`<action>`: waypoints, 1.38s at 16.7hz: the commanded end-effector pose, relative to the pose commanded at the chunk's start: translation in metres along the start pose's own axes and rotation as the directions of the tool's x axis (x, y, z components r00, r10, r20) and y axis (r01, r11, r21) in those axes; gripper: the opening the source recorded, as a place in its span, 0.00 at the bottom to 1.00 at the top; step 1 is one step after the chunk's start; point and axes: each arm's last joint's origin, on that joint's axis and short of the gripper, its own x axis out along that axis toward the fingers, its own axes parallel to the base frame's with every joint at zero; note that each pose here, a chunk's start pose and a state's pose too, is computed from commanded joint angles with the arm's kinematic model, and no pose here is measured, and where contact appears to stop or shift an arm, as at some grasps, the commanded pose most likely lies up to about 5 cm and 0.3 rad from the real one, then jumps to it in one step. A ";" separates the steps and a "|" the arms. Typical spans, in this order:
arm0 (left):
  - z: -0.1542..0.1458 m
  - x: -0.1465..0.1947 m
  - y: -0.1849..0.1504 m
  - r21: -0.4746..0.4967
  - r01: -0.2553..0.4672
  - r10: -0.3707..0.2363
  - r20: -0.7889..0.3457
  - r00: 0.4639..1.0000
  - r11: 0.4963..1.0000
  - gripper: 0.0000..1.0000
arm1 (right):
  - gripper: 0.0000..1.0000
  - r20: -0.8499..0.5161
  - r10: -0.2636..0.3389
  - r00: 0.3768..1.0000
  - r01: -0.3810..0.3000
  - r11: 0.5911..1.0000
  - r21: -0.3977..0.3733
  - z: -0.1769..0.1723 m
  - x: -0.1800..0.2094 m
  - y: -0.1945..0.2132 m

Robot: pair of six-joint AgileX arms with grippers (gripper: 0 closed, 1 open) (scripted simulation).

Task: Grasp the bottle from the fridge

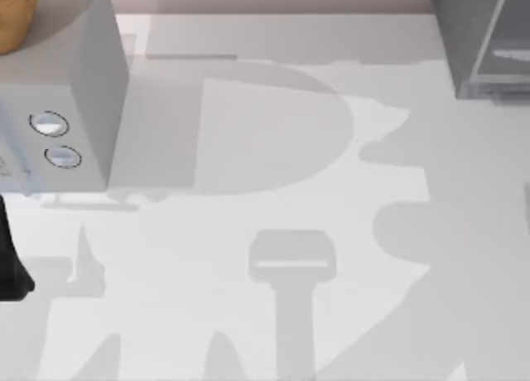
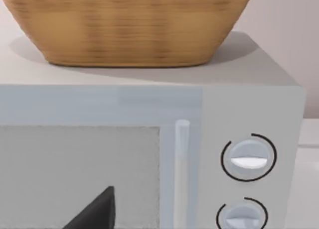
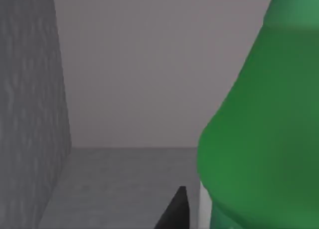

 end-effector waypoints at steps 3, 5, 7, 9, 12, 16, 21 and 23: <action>0.000 0.000 0.000 0.000 0.000 0.000 0.000 1.000 1.000 1.00 | 0.00 -0.002 0.003 1.000 -0.003 1.000 0.003 -0.002 -0.031 0.001; 0.000 0.000 0.000 0.000 0.000 0.000 0.000 1.000 1.000 1.00 | 0.00 0.009 0.004 1.000 -0.004 1.000 0.002 0.000 -0.040 0.002; 0.000 0.000 0.000 0.000 0.000 0.000 0.000 1.000 1.000 1.00 | 0.00 0.011 0.004 1.000 -0.004 1.000 0.001 0.000 -0.041 0.002; 0.000 0.000 0.000 0.000 0.000 0.000 0.000 1.000 1.000 1.00 | 0.00 0.005 0.009 1.000 -0.009 1.000 0.004 -0.002 -0.040 0.003; 0.000 0.000 0.000 0.000 0.000 0.000 0.000 1.000 1.000 1.00 | 0.00 0.010 0.010 1.000 -0.010 1.000 0.001 0.004 -0.043 0.005; 0.000 0.000 0.000 0.000 0.000 0.000 0.000 1.000 1.000 1.00 | 0.00 0.022 0.011 1.000 -0.011 1.000 -0.009 0.031 -0.068 0.017; 0.000 0.000 0.000 0.000 0.000 0.000 0.000 1.000 1.000 1.00 | 0.00 0.030 0.008 1.000 -0.008 1.000 -0.014 0.068 -0.139 0.040; 0.000 0.000 0.000 0.000 0.000 0.000 0.000 1.000 1.000 1.00 | 0.00 0.029 0.007 1.000 -0.007 1.000 -0.013 0.072 -0.176 0.049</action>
